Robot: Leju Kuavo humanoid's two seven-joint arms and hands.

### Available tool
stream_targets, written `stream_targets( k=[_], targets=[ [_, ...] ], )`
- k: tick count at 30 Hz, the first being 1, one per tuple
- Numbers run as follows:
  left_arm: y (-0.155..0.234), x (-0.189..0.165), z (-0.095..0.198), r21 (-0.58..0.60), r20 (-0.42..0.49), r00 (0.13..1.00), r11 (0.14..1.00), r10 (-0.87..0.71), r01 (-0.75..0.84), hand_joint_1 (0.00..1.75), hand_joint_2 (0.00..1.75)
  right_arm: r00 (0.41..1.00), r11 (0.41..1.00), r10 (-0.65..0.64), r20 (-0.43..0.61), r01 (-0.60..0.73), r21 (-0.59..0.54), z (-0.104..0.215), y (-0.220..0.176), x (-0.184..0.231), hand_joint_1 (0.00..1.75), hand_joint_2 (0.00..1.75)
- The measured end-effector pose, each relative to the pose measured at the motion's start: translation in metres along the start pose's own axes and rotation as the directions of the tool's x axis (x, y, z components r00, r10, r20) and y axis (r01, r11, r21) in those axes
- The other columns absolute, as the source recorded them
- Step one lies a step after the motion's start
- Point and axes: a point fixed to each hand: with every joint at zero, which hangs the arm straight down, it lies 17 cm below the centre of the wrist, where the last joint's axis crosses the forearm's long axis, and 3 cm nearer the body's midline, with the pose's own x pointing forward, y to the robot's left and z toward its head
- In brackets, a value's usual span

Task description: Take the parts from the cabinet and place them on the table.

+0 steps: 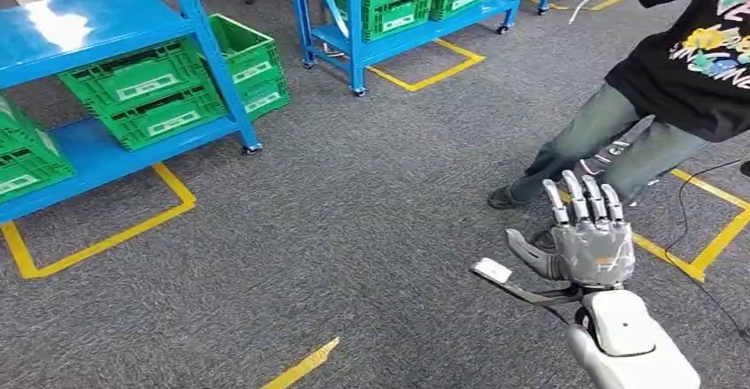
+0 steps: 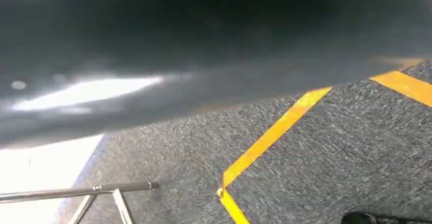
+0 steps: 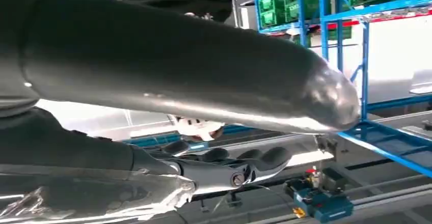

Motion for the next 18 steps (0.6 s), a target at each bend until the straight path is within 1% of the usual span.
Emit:
stream_targets(
  k=[3,7,13,18],
  targets=[
    [0.001,0.0,0.0,0.003,0.005,1.0,1.0,0.002,-0.002,0.0,0.0,1.0,1.0,0.001,-0.002,-0.001,0.001,-0.001,0.001,0.0,0.0,0.0],
    [0.002,0.004,-0.001,0.006,0.013,1.0,1.0,0.005,-0.005,0.0,0.0,1.0,1.0,0.001,-0.008,-0.001,-0.017,-0.009,-0.003,0.0,0.0,0.0],
    [0.007,0.001,-0.002,0.016,0.01,1.0,1.0,0.004,-0.005,0.0,0.0,1.0,0.999,-0.004,-0.019,0.003,-0.039,-0.021,-0.008,0.002,0.0,0.0],
    [0.008,-0.004,-0.003,0.018,0.003,1.0,1.0,0.005,-0.005,0.0,0.0,0.999,0.999,-0.014,-0.033,0.012,-0.037,-0.023,-0.006,0.005,0.0,0.0]
  ],
)
